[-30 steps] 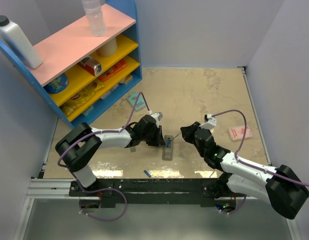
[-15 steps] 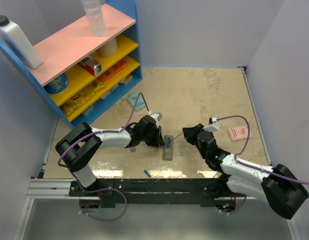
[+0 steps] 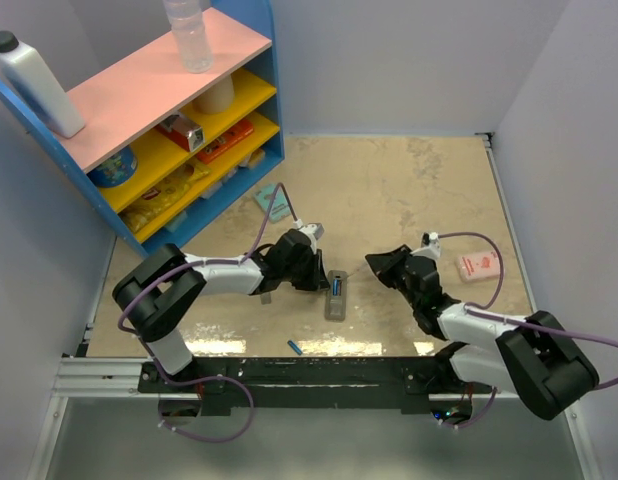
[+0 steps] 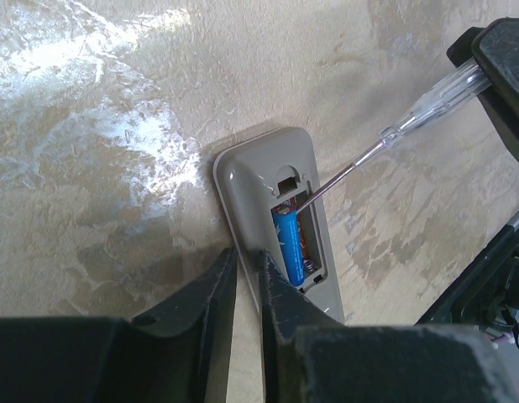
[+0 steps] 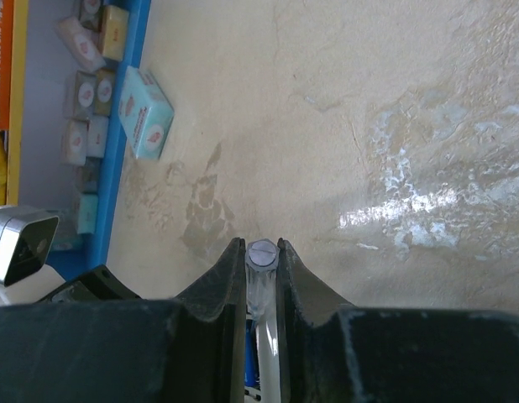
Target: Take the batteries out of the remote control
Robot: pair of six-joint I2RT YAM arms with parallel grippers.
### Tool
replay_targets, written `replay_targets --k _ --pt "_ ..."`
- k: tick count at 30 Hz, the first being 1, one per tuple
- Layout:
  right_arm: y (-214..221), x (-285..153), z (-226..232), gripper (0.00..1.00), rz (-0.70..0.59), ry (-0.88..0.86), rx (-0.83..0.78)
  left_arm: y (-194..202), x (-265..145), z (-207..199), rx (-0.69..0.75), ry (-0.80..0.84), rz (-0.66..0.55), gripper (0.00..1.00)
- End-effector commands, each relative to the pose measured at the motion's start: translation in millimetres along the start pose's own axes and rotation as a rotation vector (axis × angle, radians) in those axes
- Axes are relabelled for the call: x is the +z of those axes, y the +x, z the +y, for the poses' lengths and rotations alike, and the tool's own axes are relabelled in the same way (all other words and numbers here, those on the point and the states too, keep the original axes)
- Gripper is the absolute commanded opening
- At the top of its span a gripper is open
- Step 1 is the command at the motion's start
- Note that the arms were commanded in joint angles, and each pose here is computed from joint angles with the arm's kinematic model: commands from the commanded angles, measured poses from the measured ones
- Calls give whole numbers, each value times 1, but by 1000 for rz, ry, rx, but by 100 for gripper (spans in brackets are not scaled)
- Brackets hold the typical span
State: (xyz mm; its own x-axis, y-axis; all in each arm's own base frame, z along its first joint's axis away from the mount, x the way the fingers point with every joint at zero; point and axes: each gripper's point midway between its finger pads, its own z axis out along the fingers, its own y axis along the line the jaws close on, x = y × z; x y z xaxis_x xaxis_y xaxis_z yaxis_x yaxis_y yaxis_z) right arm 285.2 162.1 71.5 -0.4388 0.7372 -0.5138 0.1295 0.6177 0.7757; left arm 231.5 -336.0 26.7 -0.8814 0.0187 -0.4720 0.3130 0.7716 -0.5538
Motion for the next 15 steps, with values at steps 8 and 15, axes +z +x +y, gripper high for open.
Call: replay_targets --k 8,15 --pt "1 4 -47 0 86 99 -69 19 9 18 22 -66 52 22" --pt "10 13 -48 0 154 79 -87 18 11 16 26 -62 56 22"
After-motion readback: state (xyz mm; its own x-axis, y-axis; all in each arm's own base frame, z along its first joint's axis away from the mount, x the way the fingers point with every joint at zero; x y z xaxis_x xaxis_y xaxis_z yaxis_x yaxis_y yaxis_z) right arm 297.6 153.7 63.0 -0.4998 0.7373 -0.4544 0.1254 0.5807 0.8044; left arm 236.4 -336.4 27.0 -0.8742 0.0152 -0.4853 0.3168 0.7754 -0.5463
